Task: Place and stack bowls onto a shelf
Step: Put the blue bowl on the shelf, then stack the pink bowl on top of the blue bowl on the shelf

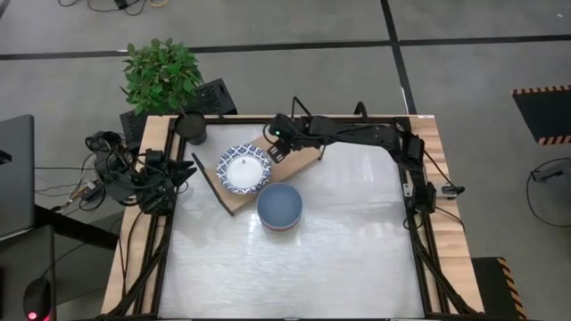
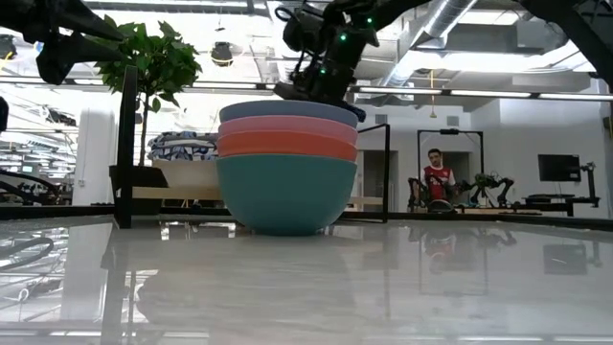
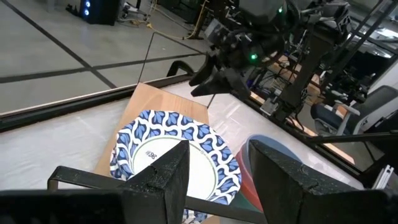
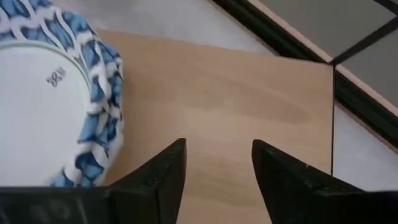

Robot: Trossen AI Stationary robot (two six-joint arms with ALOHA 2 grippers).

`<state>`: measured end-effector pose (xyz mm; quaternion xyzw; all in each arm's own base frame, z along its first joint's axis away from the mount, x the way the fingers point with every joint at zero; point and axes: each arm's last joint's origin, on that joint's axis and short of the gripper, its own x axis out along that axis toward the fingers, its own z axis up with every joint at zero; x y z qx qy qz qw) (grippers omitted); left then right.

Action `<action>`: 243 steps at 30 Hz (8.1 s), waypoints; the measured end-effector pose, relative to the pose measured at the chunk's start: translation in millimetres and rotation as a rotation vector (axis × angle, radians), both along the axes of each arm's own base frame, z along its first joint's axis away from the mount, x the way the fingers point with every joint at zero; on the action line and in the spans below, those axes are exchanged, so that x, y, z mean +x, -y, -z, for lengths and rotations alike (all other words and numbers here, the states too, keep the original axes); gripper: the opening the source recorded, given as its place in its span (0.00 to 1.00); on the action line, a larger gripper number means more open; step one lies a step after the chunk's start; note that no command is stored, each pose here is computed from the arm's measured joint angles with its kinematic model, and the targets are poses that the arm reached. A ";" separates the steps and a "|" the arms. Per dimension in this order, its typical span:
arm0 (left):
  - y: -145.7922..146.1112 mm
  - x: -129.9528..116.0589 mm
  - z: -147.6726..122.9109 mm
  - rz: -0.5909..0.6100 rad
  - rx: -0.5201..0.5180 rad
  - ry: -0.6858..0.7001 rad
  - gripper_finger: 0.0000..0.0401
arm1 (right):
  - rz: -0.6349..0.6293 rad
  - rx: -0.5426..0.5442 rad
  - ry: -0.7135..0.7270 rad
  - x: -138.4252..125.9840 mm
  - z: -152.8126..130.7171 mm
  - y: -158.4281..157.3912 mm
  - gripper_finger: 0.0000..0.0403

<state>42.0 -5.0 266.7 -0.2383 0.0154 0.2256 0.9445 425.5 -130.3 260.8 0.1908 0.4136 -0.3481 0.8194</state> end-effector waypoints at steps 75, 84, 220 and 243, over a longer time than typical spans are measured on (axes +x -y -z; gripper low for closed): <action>-0.1 -0.3 1.5 0.005 -0.026 0.000 0.38 | -0.404 0.144 -0.225 -13.4 -5.0 -125.2 0.05; -0.1 -0.3 1.5 0.006 -0.026 0.000 0.38 | -0.433 0.130 -0.226 -20.4 -37.5 -124.3 0.05; -1.1 -1.3 4.7 0.012 0.020 -0.039 0.38 | -0.636 0.152 -0.319 -11.5 -31.8 -119.3 0.46; -0.3 -1.0 5.1 0.041 -0.006 -0.044 0.38 | -0.563 0.209 -0.389 7.5 10.4 -108.8 0.27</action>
